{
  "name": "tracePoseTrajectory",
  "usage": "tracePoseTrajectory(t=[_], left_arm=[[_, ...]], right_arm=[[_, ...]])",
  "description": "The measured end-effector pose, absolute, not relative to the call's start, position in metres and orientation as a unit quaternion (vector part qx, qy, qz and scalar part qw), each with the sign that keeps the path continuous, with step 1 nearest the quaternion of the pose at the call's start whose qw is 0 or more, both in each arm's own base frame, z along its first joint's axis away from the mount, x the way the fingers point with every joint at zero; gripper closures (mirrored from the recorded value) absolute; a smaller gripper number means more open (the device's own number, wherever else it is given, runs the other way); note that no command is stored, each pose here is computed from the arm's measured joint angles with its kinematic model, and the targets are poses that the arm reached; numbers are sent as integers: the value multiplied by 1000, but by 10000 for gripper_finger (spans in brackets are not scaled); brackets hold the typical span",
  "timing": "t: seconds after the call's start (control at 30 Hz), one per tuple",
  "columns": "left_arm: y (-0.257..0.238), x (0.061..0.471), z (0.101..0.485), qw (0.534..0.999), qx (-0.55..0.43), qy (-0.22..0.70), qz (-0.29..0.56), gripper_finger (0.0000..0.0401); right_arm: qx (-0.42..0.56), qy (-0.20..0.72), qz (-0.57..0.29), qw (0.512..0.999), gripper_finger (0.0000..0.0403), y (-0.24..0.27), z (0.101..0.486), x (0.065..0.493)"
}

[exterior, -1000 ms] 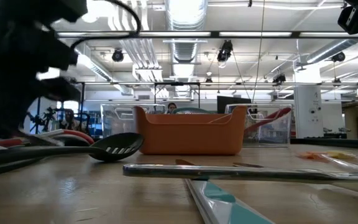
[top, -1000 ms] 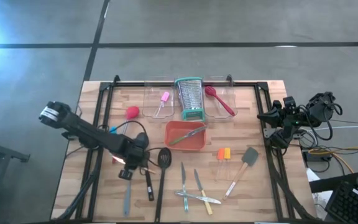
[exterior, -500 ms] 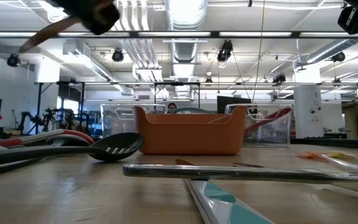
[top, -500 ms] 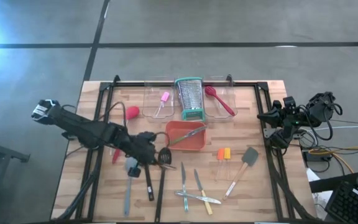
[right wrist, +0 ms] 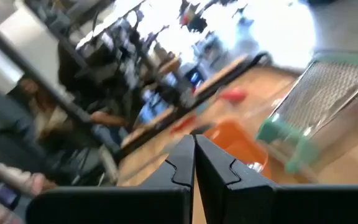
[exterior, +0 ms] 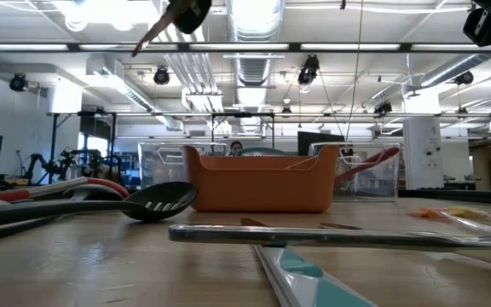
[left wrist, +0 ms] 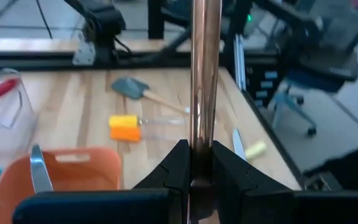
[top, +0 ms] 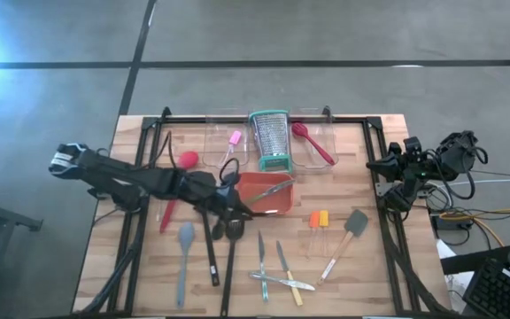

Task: Pick & Place Kitchen Items
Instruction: Put the gold knife into the orange bin

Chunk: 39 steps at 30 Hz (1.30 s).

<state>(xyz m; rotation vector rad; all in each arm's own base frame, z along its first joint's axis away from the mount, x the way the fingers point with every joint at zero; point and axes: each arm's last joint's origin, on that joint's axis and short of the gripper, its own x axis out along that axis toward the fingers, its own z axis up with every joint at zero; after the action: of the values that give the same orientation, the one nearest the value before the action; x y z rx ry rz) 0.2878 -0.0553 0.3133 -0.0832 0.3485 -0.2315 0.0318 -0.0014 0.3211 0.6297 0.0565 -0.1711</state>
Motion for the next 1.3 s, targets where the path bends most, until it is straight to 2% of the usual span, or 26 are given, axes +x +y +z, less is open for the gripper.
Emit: tracePoseTrajectory(t=[0.17,0.33,0.43,0.5,0.57,0.63,0.73,0.87,1.0,1.3], left_arm=[[-50,299,319,987,-53,115,-102,358],[-40,312,322,993,-59,52,-87,358],[-33,318,323,994,-66,25,-82,358],[-28,320,325,994,-66,10,-83,358],[-22,321,328,995,-66,-8,-80,358],[-17,321,331,994,-66,-25,-88,358],[-12,320,337,992,-65,-53,-99,358],[-8,320,342,989,-59,-80,-105,358],[-7,320,342,990,-45,-81,-102,358],[-1,319,346,990,-39,-101,-94,358]], right_arm=[[344,-88,-198,914,394,0,337,41],[203,-137,-162,956,394,25,365,69],[52,-162,-120,978,394,47,376,92],[-39,-148,-123,981,394,61,377,109],[-72,-125,-138,980,394,73,376,124],[-68,-100,-166,979,394,83,376,139],[-4,-80,-234,969,394,91,378,156],[39,-87,-241,966,381,98,387,171],[82,-107,-226,965,340,101,397,185],[46,-77,-244,966,227,112,403,227]])
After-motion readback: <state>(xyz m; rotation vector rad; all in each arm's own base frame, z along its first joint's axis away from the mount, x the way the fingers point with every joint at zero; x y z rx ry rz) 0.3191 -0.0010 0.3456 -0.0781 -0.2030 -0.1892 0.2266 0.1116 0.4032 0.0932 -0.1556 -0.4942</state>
